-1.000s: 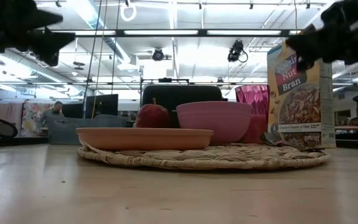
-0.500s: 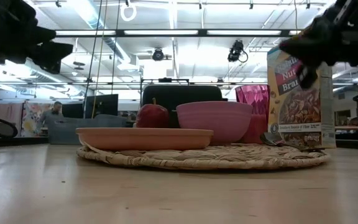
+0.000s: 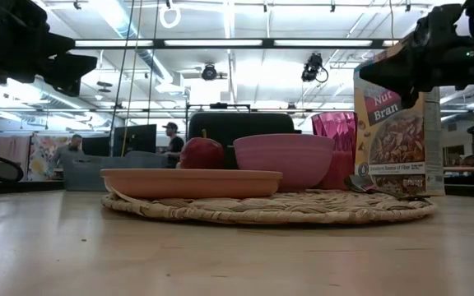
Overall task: Arrange a breakfast setting
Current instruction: Return to Home Position
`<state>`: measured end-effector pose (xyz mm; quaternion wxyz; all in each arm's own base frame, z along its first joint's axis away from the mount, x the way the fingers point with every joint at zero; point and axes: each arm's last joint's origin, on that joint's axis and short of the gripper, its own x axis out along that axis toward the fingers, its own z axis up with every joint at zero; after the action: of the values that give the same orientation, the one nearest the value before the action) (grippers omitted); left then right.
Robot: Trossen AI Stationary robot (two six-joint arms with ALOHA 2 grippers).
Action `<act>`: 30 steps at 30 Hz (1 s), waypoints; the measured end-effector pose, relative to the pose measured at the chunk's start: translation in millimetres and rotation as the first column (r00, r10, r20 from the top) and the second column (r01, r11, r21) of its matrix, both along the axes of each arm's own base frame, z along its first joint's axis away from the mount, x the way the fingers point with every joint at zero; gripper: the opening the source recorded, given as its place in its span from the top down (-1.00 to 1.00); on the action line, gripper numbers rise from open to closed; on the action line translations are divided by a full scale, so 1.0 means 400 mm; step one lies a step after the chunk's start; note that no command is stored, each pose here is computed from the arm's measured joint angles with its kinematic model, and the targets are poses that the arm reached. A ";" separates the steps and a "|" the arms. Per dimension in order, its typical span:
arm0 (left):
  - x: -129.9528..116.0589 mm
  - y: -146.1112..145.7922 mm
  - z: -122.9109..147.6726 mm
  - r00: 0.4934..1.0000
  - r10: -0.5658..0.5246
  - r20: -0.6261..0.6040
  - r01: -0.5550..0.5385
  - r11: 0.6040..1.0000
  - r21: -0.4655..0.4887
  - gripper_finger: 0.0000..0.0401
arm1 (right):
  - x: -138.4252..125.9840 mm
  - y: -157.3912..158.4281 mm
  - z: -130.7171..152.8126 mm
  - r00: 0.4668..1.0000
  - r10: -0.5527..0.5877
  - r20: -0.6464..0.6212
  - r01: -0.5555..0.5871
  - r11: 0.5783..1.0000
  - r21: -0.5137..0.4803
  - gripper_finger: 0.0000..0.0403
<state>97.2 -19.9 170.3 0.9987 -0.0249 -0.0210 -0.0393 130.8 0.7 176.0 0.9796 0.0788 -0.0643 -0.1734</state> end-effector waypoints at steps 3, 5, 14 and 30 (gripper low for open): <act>0.000 0.000 0.000 1.000 0.000 0.001 0.000 1.000 0.000 -0.15 | 0.001 0.003 0.001 0.999 0.042 -0.010 -0.043 0.998 -0.039 0.84; 0.000 0.000 0.000 1.000 0.000 0.001 0.000 1.000 0.000 -0.15 | 0.001 0.004 0.001 0.998 0.058 -0.030 -0.061 0.993 -0.097 0.84; 0.000 0.000 0.000 1.000 0.000 0.001 0.000 1.000 0.000 -0.15 | -0.004 -0.035 0.009 0.998 -0.059 -0.006 0.057 0.991 -0.122 0.83; 0.000 0.000 0.000 1.000 0.000 0.001 0.000 1.000 0.000 -0.15 | -0.117 0.004 0.072 0.977 -0.125 0.175 0.169 0.950 -0.264 0.83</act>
<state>97.3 -19.9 170.2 0.9987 -0.0247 -0.0215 -0.0395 84.0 2.3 204.9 0.9572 -0.0508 -0.1701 -0.2285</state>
